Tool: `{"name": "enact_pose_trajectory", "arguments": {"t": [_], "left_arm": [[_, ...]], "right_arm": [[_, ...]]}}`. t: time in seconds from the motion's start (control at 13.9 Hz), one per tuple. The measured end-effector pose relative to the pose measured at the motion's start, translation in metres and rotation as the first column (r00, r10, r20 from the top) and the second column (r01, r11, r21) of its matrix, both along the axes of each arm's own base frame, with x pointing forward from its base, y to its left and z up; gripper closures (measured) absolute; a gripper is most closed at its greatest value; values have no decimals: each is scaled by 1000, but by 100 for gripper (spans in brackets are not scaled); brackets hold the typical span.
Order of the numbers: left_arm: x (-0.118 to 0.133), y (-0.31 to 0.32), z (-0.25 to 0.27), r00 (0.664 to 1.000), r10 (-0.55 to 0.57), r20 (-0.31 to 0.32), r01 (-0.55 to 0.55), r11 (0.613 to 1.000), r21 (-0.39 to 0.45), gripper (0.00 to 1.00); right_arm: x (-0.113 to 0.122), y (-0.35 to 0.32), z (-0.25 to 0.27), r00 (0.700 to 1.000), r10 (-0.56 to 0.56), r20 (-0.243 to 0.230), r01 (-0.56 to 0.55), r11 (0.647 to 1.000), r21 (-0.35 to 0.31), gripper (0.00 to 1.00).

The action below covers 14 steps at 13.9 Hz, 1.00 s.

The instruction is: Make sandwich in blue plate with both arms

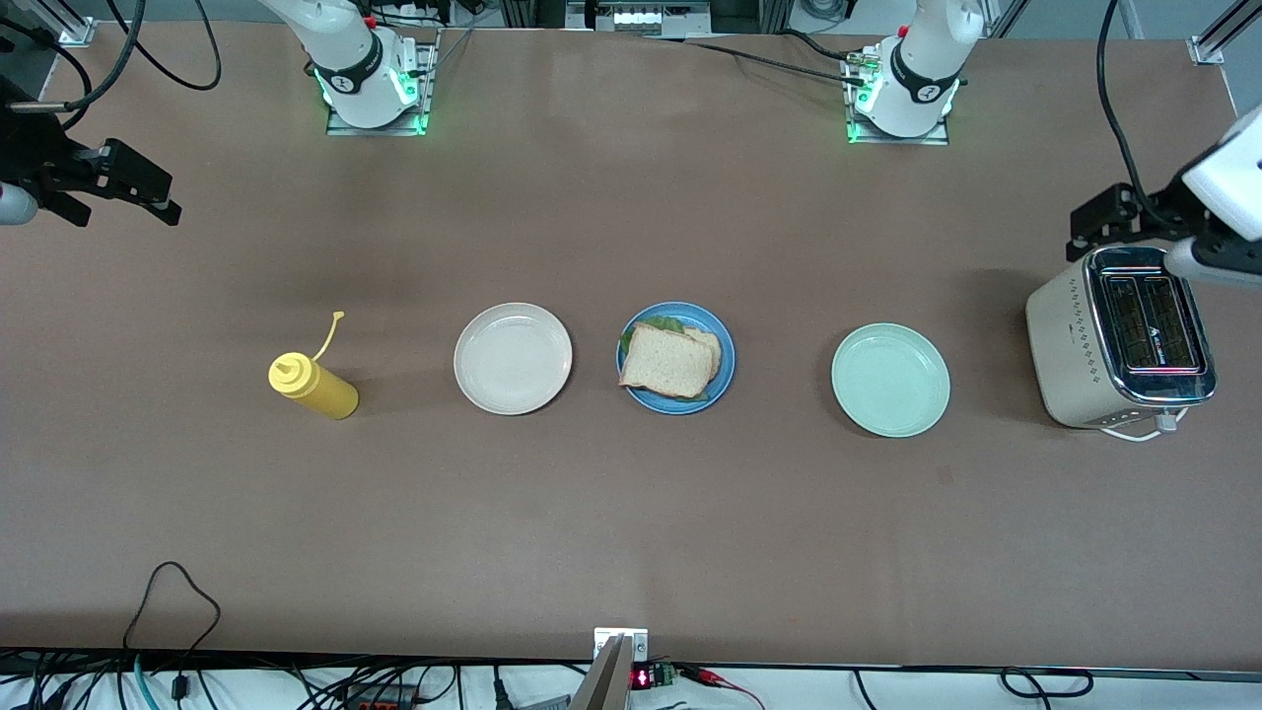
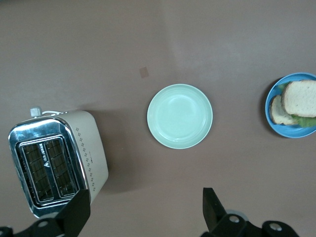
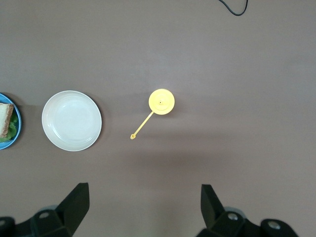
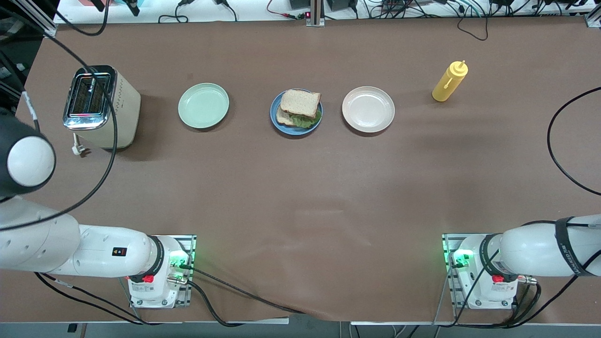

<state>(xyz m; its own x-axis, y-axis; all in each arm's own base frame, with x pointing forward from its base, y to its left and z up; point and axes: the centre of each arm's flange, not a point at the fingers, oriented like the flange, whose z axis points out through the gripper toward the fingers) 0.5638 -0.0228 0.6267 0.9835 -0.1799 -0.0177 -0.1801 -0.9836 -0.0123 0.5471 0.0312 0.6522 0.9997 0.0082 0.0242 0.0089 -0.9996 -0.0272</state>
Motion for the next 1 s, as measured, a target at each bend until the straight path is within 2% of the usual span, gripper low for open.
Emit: {"name": "enact_pose_trajectory", "arguments": {"t": [0.14,1.0], "left_arm": [[-6,4,-3,1000,-1,0,1,1000,22,0],[-6,18,-7,1000,22,-6,-22,999,23,0]], "right_arm": [[0,0,0,1000,0,0,0,1000,0,0],[1,0,-1,1000,0,-2,0,1000,0,0]]}}
